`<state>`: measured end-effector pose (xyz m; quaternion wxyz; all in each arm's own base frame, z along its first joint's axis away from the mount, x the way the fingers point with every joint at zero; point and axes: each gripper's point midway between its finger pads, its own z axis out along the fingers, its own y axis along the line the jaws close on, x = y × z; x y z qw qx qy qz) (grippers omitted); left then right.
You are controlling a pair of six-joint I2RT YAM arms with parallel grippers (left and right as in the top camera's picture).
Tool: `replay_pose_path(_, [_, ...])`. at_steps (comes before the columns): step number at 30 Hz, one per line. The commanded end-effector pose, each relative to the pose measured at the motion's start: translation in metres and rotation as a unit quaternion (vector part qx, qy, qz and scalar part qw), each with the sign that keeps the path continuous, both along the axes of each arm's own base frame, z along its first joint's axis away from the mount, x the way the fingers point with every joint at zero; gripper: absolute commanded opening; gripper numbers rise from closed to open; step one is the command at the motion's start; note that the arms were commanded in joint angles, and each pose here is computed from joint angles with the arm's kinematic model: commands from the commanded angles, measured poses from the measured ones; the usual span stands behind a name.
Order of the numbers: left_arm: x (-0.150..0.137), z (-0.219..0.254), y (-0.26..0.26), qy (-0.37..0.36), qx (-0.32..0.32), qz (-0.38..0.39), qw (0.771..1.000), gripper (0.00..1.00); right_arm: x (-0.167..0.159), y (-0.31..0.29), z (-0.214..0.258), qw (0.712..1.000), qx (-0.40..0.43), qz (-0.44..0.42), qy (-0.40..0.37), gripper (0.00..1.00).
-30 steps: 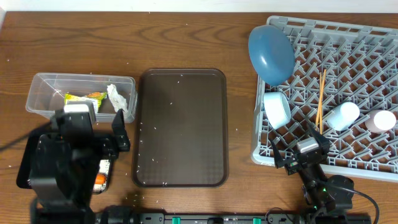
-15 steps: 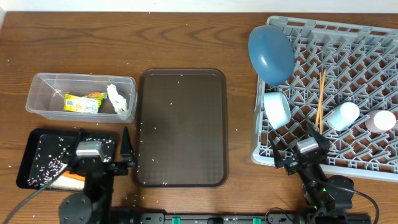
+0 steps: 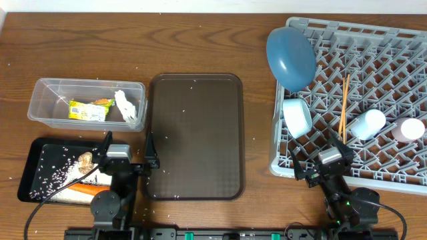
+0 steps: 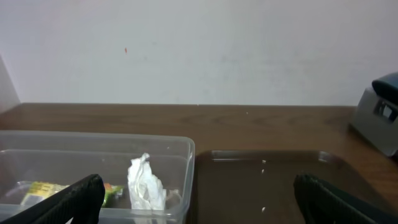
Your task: Sort waste into correct bins and load items into the dishwasher rack
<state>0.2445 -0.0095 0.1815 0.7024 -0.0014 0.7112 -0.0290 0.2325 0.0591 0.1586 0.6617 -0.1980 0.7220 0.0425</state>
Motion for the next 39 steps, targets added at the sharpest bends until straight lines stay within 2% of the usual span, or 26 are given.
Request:
replay_pose_path(1, [0.002, -0.011, -0.003, 0.001, 0.003, -0.007, 1.000, 0.98, 0.000, -0.001, -0.001, 1.000, -0.001, -0.002, -0.001, 0.99])
replay_pose_path(13, [0.002, -0.021, -0.003, 0.022, 0.004, -0.007, 1.000, 0.98, 0.000, -0.001, -0.001, 1.000, -0.001, -0.002, -0.001, 0.99])
replay_pose_path(19, [-0.001, -0.044, -0.003, 0.070, 0.005, -0.007, 0.998, 0.98, 0.000, -0.001, -0.001, 1.000, -0.001, -0.002, -0.001, 0.99])
replay_pose_path(39, [-0.001, -0.045, -0.003, 0.073, 0.006, -0.007, 0.997, 0.98, 0.000, -0.001, -0.001, 1.000, -0.001, -0.002, -0.001, 0.99])
